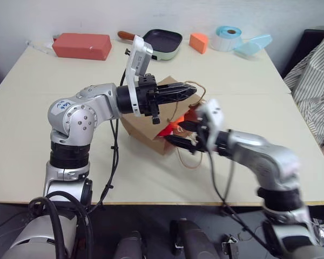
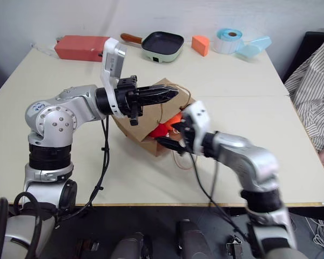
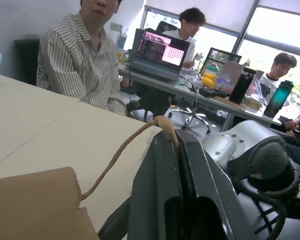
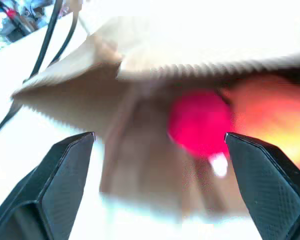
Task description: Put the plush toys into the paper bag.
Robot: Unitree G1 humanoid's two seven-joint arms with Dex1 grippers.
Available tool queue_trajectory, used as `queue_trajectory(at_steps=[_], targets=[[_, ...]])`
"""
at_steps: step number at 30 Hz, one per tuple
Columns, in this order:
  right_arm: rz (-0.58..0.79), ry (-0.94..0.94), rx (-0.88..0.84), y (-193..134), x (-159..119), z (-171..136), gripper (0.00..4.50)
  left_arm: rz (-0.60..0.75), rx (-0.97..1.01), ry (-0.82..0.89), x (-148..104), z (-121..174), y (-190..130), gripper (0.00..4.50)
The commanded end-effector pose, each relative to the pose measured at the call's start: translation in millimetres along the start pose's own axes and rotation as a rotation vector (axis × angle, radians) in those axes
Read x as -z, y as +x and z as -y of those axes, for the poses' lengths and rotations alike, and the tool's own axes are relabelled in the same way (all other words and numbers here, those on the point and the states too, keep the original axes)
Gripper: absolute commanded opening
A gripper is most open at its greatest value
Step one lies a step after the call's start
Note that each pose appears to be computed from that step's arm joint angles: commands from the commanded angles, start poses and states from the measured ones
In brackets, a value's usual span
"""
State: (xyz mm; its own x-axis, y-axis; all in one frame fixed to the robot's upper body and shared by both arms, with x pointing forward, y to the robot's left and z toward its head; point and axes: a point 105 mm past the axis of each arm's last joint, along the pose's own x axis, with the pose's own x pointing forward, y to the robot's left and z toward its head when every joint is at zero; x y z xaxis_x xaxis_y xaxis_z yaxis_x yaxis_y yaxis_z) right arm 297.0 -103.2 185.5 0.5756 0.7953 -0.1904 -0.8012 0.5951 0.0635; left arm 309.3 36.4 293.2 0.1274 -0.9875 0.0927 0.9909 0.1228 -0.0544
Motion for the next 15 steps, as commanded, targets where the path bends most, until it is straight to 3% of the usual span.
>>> queue_trajectory(at_steps=[1,5,15], targets=[[-0.039,0.019,0.056,-33,12,-5,4.28,0.018,0.019,0.040,-7,4,0,0.00],[-0.086,0.254,0.132,-52,49,-6,4.28,0.012,0.025,0.035,-5,3,0,0.00],[-0.085,0.690,0.215,-27,90,12,4.28,0.012,0.029,0.052,-11,2,2,0.00]])
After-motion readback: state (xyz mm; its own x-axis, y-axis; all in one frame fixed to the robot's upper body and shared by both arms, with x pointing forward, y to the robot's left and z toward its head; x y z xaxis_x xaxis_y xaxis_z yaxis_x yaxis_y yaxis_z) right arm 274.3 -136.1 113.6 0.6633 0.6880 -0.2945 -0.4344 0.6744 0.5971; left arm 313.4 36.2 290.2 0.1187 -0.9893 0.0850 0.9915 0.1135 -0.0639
